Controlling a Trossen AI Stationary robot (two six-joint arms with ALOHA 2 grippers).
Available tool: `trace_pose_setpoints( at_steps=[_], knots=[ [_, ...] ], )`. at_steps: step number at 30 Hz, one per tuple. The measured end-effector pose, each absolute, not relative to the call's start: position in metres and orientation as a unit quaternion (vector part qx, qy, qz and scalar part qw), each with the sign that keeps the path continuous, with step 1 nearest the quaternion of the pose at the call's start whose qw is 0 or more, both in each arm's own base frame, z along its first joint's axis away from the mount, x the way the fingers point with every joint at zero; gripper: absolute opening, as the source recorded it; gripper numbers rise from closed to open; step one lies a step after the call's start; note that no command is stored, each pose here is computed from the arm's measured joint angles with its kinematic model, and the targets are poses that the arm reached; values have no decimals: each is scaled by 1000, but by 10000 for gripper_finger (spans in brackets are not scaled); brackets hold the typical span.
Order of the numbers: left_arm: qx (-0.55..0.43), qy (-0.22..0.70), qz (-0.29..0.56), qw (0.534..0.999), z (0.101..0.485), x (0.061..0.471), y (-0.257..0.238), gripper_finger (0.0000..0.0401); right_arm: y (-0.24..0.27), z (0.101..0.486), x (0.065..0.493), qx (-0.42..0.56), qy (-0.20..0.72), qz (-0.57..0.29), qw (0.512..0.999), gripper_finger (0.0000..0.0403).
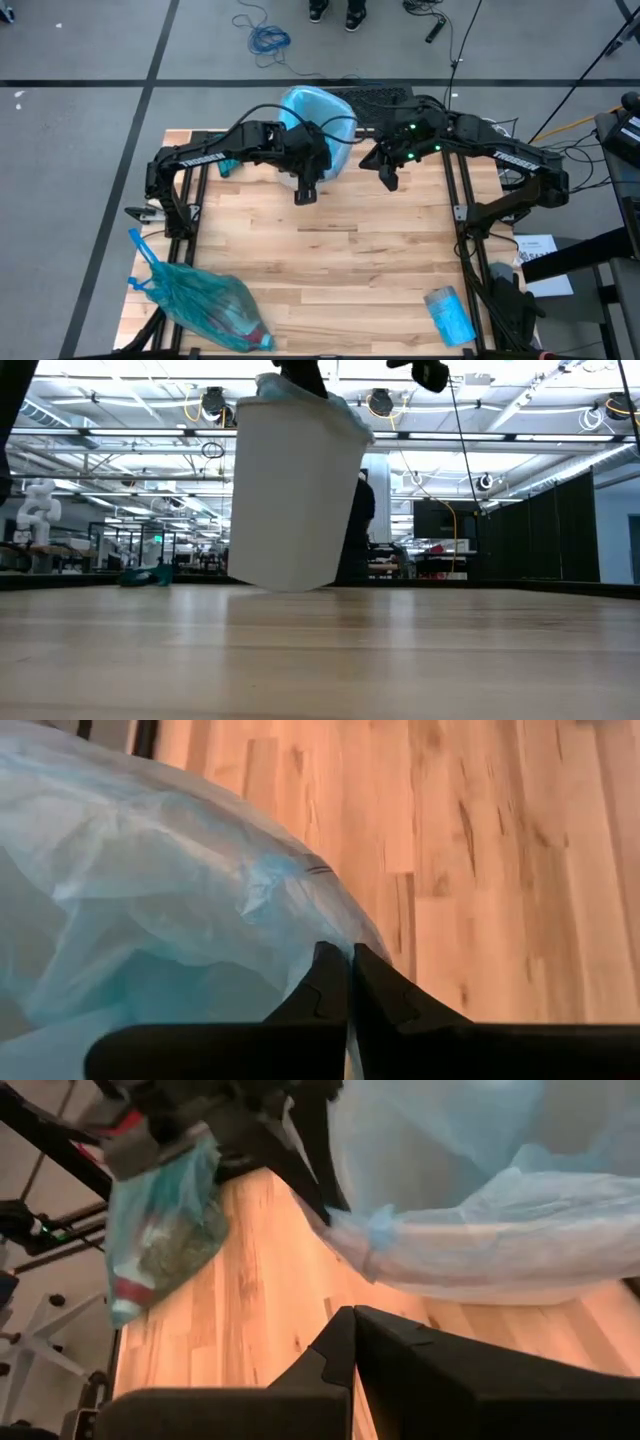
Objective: Place trash/remove bag and relplace
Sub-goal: Insert the new blue trash bag into the white trash bin
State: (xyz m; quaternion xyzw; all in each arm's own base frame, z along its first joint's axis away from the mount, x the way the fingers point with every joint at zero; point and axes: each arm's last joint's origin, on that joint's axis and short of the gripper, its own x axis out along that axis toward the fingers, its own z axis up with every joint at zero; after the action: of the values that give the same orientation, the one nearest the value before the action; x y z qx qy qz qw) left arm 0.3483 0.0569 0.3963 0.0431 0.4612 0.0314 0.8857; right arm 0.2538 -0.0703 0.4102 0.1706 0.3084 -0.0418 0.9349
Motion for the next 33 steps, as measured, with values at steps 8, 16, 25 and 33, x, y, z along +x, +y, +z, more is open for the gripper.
trace_pose_setpoints(
  at_steps=[8, 16, 25, 33],
  knots=[
    [-12, 382, 59, 922, 415, 358, 43, 3, -60, 439, 219, 165, 240, -44, 956, 0],
    [-17, 328, 96, 939, 431, 362, 31, 3, -54, 450, 199, 160, 216, -54, 962, 0],
    [-24, 463, 99, 880, 411, 341, 32, 17, -54, 445, 200, 148, 239, -48, 958, 3],
    [-54, 421, 72, 903, 422, 341, 30, 128, -58, 440, 213, 128, 246, -42, 960, 70]
  ],
)
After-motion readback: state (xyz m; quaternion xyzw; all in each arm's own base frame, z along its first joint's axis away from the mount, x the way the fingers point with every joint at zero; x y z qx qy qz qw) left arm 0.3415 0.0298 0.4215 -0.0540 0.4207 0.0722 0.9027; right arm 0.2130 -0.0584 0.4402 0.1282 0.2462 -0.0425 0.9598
